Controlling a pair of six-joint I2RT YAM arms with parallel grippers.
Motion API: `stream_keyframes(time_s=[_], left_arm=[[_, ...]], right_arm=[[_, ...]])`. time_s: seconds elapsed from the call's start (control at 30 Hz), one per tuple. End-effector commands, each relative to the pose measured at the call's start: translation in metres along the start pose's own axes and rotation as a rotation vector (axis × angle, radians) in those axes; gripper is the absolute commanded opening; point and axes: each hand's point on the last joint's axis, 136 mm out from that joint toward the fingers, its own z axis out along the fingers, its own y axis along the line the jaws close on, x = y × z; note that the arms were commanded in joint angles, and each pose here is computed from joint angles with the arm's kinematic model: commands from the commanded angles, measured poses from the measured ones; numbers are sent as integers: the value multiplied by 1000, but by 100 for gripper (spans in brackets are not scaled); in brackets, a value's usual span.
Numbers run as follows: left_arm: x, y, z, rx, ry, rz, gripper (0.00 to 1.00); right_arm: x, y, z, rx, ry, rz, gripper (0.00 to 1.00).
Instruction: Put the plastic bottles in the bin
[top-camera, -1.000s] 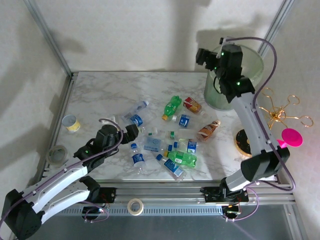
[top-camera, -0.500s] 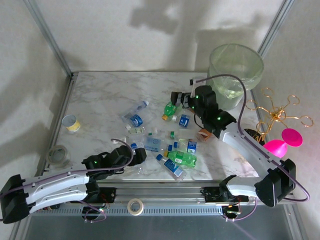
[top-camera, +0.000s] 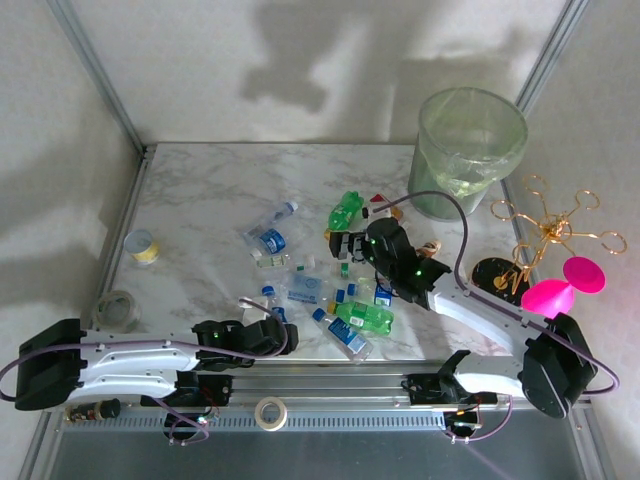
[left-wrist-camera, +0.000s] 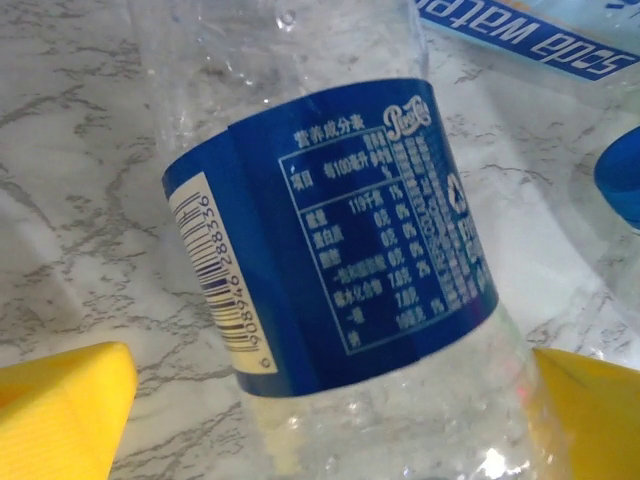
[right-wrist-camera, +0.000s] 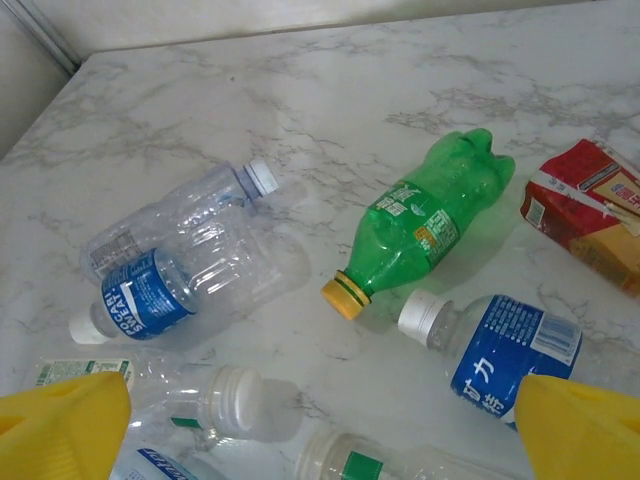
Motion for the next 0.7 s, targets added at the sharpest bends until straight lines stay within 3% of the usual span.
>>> stream_keyframes(time_s=[0.0,0.23,0.43,0.67], left_arm=[[-4,12,5,-45,-54,-129,94],[2,21,11,-62,-46,-107,74],[-1,26,9,-78,-63,-94,57],[-25,31,-3,-48,-172,-171,31]], right_arm=[[-2,7,-3,-43,-49,63,99],[16,20,4,-108,-30,119,99],[6,29,10,-118,-42,103,99],[3,37,21,-128,-24,114,99]])
